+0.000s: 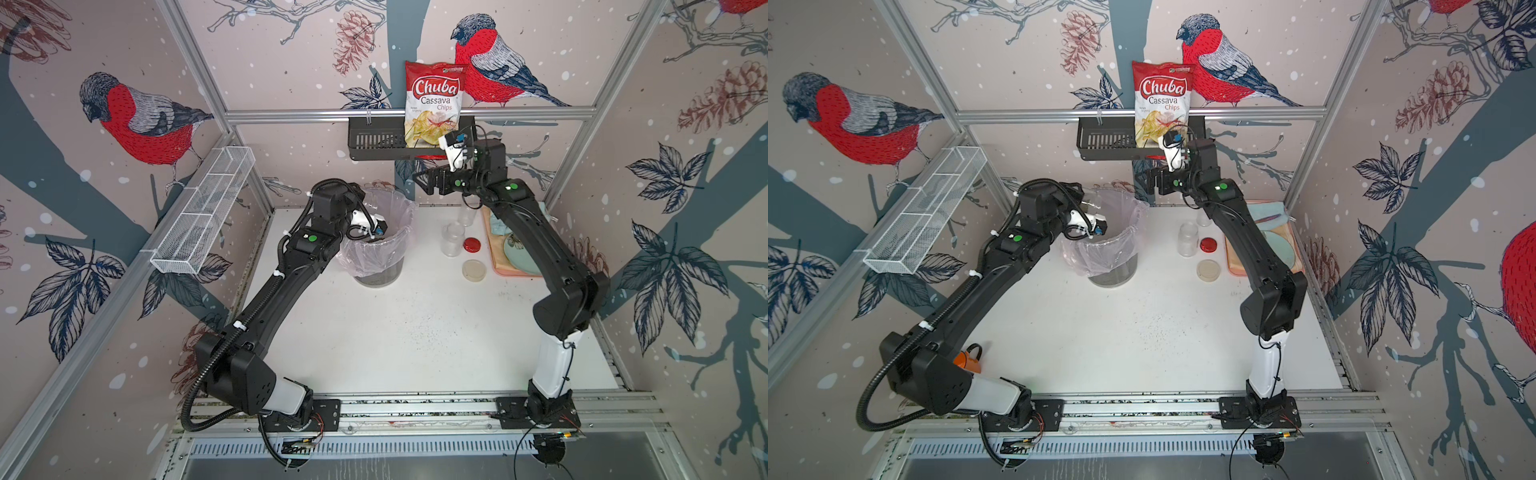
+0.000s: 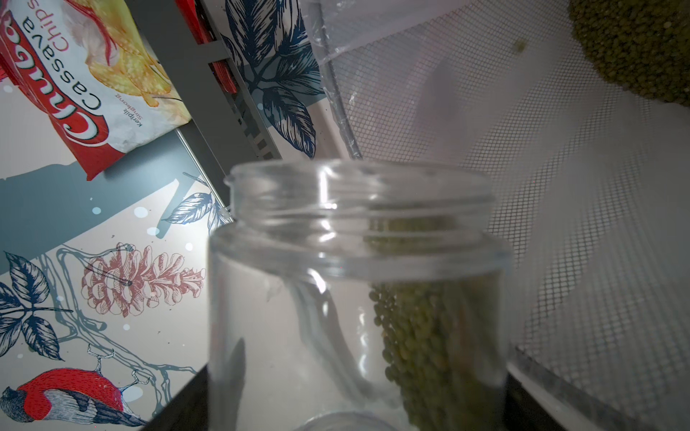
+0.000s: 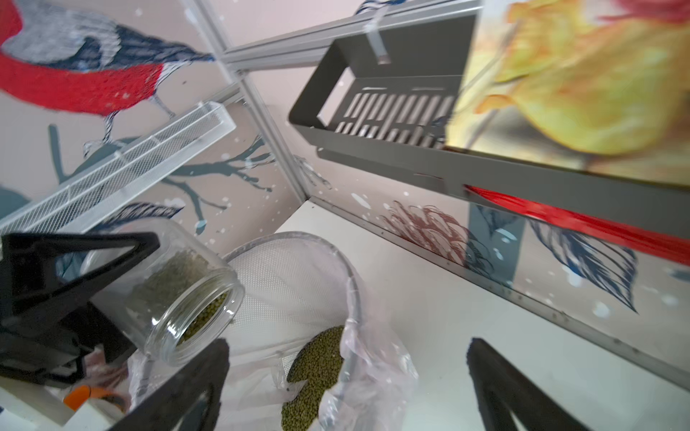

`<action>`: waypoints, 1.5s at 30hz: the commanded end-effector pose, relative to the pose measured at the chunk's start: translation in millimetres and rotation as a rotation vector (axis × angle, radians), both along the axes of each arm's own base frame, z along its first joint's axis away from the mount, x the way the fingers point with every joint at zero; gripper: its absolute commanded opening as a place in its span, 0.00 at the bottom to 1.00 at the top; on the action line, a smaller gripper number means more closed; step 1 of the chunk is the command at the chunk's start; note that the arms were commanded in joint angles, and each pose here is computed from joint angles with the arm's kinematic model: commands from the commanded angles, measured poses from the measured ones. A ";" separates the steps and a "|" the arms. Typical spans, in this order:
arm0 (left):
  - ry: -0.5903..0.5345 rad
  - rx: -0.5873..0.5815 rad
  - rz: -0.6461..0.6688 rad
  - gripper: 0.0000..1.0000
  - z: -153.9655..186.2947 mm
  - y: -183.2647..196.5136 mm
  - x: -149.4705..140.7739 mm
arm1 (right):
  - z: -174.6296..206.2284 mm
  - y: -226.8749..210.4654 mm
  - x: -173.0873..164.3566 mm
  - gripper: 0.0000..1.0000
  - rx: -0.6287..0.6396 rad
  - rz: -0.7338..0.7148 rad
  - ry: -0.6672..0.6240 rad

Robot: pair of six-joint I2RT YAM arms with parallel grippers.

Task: Empty moldy mung beans from jars
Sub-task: Pour the moldy mung beans from the jar into the trash bin.

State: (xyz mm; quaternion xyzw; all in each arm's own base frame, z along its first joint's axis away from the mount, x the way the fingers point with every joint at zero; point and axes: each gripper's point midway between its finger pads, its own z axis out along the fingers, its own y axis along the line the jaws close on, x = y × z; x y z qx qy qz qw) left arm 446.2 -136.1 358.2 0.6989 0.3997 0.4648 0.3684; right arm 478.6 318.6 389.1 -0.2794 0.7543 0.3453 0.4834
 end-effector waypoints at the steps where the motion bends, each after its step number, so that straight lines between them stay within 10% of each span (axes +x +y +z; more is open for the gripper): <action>1: -0.127 -0.018 -0.066 0.00 32.6 -9.6 3.9 | -9.5 15.3 -15.8 0.98 -0.036 0.184 -0.018; 13: -0.145 -0.047 -0.129 0.00 29.2 -20.9 -5.5 | 10.9 46.6 -82.0 1.00 0.094 0.640 -0.116; 45: -0.182 -0.031 -0.214 0.00 31.8 -54.8 -2.5 | -12.8 106.7 -79.7 0.99 0.143 0.703 -0.089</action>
